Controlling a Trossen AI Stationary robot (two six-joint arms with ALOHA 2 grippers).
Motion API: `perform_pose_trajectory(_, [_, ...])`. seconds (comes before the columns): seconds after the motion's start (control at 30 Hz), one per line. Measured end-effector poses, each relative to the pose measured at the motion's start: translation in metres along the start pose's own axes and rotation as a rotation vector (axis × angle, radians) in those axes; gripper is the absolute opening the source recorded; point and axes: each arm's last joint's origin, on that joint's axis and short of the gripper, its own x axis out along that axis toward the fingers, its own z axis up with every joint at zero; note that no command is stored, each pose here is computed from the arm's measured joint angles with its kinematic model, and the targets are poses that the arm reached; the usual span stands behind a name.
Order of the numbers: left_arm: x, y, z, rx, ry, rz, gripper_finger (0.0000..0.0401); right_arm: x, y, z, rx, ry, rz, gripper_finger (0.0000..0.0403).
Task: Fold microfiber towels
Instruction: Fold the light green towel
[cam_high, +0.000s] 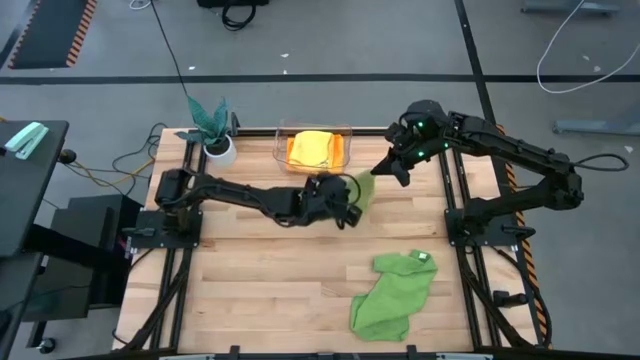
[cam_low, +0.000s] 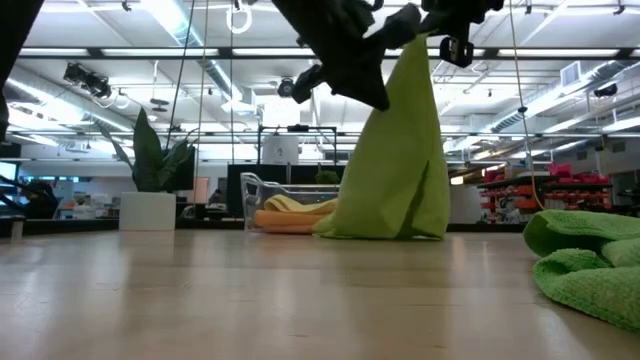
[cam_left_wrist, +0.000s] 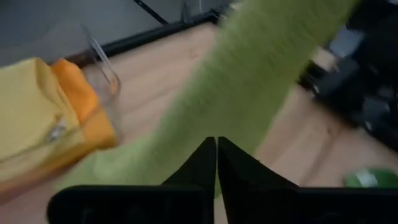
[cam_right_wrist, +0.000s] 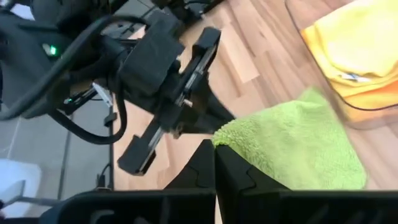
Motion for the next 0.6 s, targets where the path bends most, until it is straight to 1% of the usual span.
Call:
perform_pose_trajectory(0.1, [-0.01,-0.009,-0.011,0.048,0.034,-0.021,0.0042,-0.001,0.002,0.001,-0.004,0.002,0.03,0.0])
perform_pose_trajectory(0.23, [-0.024,-0.02,-0.027,0.173,0.048,-0.033,0.0055,-0.011,0.013,0.01,-0.038,-0.04,0.056,0.0])
perform_pose_trajectory(0.33, [-0.032,-0.027,-0.035,0.275,0.041,-0.039,0.0053,-0.026,0.025,0.021,-0.06,-0.099,0.077,0.0])
perform_pose_trajectory(0.47, [-0.031,-0.029,-0.044,0.375,0.045,-0.016,0.0044,-0.045,0.041,0.033,-0.065,-0.152,0.135,0.0])
perform_pose_trajectory(0.6, [-0.024,-0.028,-0.048,0.397,0.05,0.004,0.004,-0.055,0.049,0.037,-0.063,-0.159,0.198,0.0])
